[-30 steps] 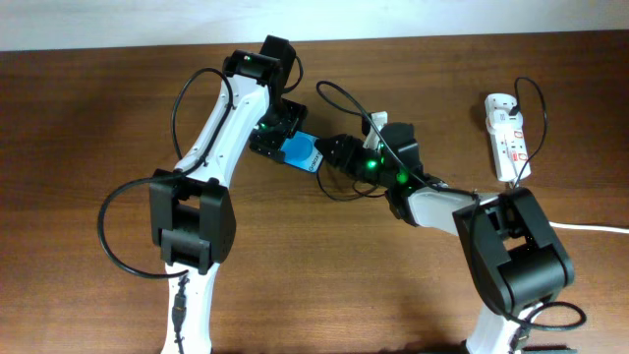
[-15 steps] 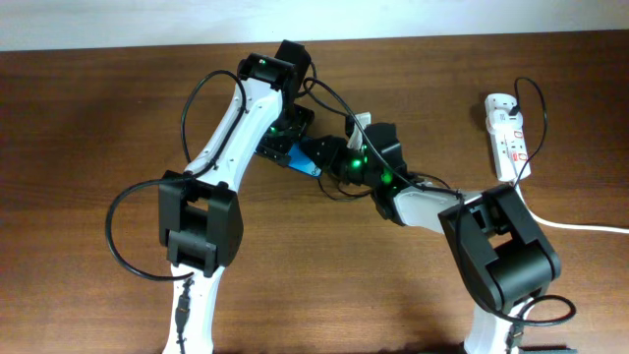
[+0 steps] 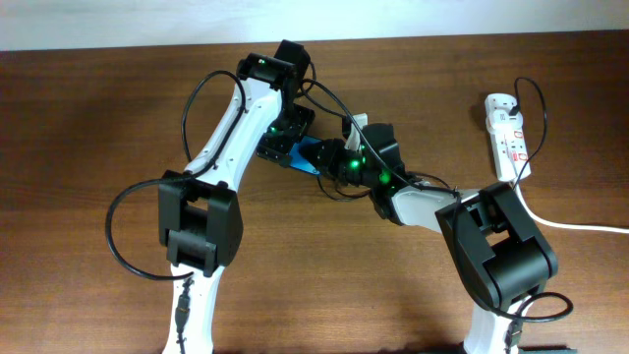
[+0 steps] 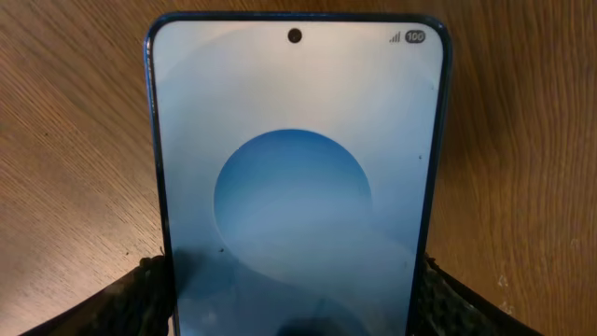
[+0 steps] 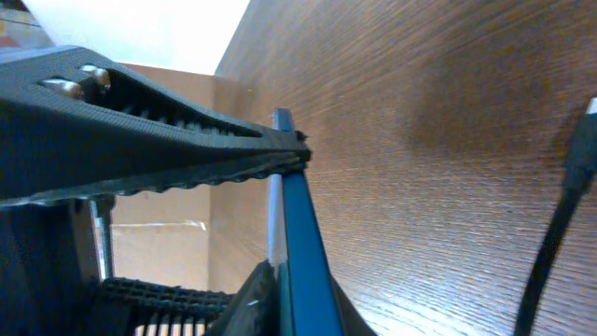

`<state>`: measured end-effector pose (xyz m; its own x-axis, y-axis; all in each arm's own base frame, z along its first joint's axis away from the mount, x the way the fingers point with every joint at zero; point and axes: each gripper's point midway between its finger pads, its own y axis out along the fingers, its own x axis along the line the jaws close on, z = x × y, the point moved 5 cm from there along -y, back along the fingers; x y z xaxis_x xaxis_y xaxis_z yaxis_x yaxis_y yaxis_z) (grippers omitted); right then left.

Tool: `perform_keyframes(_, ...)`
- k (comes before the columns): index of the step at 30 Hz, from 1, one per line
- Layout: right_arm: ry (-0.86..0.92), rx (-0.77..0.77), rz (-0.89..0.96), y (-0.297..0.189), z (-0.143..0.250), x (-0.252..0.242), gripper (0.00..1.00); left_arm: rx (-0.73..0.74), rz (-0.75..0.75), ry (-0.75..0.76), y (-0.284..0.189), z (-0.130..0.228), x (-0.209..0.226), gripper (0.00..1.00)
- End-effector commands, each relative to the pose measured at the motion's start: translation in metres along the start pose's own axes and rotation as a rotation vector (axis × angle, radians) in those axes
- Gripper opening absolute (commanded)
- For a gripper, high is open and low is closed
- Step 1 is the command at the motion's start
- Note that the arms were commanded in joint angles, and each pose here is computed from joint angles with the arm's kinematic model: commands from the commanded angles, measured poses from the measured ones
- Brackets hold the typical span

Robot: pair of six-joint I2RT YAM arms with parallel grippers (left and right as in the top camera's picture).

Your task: Plug charger to phone and switch on socket

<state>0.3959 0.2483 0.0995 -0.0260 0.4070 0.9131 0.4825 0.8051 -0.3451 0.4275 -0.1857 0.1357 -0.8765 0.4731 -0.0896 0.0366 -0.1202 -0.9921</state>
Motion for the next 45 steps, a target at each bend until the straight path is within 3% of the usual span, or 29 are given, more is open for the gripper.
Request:
perform_keyframes(1, -0.014, 0.008, 0.012, 0.004, 0.002, -0.004, 0.06, 0.015, 0.025, -0.01, -0.008, 0.001, -0.004, 0.0)
perform_keyframes(11, -0.001, -0.007, -0.005, -0.007, -0.014, -0.008, 0.04, 0.012, 0.027, 0.021, -0.009, -0.01, -0.003, 0.0)
perform_keyframes(16, -0.063, -0.061, 0.016, -0.047, -0.053, -0.012, 0.04, 0.076, 0.108, 0.574, -0.016, -0.053, 0.0, 0.0)
perform_keyframes(20, -0.204, -0.064, 0.154, -0.067, -0.067, 0.011, 0.04, 0.175, 0.371, 0.929, -0.028, -0.058, -0.016, 0.02)
perform_keyframes(22, -0.291, -0.027, 0.198, -0.074, -0.076, 0.034, 0.04, 0.167, 0.387, 0.92, -0.03, -0.067, -0.016, 0.02)
perform_keyframes(24, -0.317, -0.003, 0.123, -0.077, -0.086, 0.062, 0.04, 0.186, 0.441, 0.953, -0.033, -0.066, -0.019, 0.0)
perform_keyframes(26, -0.242, -0.049, 0.041, -0.082, -0.102, 0.084, 0.04, 0.284, 0.65, 1.054, -0.048, -0.047, -0.032, 0.0)
perform_keyframes(29, -0.137, -0.166, -0.049, -0.084, -0.122, 0.107, 0.04, 0.421, 0.926, 1.067, -0.077, -0.038, -0.043, 0.0)
perform_keyframes(33, 0.039, -0.314, -0.119, -0.088, -0.141, 0.123, 0.04, 0.559, 1.035, 0.907, -0.098, -0.05, -0.045, 0.0)
perform_keyframes(37, 0.276, -0.438, -0.136, -0.078, -0.141, 0.13, 0.04, 0.589, 1.081, 0.801, -0.113, -0.058, -0.062, 0.0)
perform_keyframes(38, 0.305, -0.439, -0.141, -0.075, -0.139, 0.132, 0.04, 0.595, 1.084, 0.78, -0.115, -0.059, -0.066, 0.05)
perform_keyframes(39, 0.319, -0.439, -0.144, -0.073, -0.137, 0.133, 0.04, 0.599, 1.088, 0.77, -0.117, -0.058, -0.068, 0.19)
perform_keyframes(40, 0.318, -0.443, -0.143, -0.072, -0.136, 0.133, 0.04, 0.607, 1.097, 0.774, -0.118, -0.057, -0.069, 0.52)
perform_keyframes(43, 0.314, -0.463, -0.18, -0.074, -0.138, 0.141, 0.04, 0.627, 1.106, 0.779, -0.12, -0.055, -0.068, 0.76)
perform_keyframes(45, 0.332, -0.464, -0.211, -0.075, -0.14, 0.146, 0.04, 0.629, 1.104, 0.779, -0.12, -0.054, -0.068, 0.77)
